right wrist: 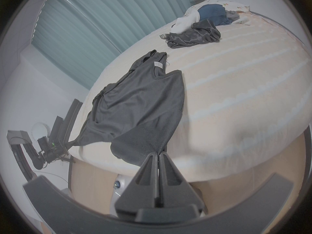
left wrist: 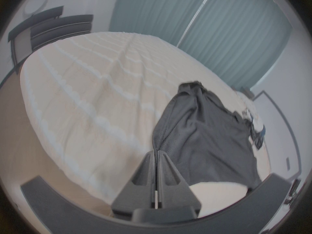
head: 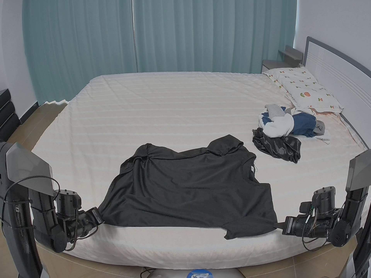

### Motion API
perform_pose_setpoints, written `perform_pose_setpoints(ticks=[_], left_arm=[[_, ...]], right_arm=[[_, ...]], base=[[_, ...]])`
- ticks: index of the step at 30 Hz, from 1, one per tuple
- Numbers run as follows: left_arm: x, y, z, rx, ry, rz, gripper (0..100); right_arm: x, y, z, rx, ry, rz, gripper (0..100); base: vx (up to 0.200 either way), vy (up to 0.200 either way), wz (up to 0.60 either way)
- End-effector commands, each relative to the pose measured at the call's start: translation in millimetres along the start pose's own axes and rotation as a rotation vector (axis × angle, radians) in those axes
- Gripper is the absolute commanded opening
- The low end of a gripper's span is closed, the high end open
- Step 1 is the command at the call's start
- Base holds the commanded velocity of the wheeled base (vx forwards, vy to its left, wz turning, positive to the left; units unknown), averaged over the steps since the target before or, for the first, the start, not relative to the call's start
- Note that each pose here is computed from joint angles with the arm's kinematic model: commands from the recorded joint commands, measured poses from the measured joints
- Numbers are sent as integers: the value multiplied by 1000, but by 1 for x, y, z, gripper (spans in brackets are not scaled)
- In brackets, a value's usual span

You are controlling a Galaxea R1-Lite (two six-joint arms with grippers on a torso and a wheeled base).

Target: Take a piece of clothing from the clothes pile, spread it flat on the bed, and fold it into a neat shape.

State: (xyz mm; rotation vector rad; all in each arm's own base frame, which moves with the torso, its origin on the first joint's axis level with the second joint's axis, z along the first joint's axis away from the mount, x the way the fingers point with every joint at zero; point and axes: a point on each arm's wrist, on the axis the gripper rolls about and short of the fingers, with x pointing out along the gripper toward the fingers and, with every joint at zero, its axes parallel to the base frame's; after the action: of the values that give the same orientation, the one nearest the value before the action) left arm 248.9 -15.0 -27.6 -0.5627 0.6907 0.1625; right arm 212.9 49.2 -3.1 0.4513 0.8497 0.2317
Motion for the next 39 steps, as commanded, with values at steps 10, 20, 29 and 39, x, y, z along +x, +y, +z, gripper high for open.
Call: perform_pose_setpoints(ticks=[10, 20, 29, 39], left_arm=[[-29, 2, -42, 247, 191, 97, 0], [-33, 5, -48, 295, 225, 134, 0], [-27, 1, -45, 277, 199, 109, 100], [-19, -7, -33, 187, 132, 73, 100]], right_arm=[[-37, -7, -21, -75, 147, -83, 0], [-26, -8, -15, -75, 171, -94, 0], [-6, -12, -10, -62, 181, -103, 0], [-5, -1, 3, 237, 58, -56, 100]], base=[[0, 0, 0], [0, 0, 0], [0, 0, 0], [0, 0, 0]])
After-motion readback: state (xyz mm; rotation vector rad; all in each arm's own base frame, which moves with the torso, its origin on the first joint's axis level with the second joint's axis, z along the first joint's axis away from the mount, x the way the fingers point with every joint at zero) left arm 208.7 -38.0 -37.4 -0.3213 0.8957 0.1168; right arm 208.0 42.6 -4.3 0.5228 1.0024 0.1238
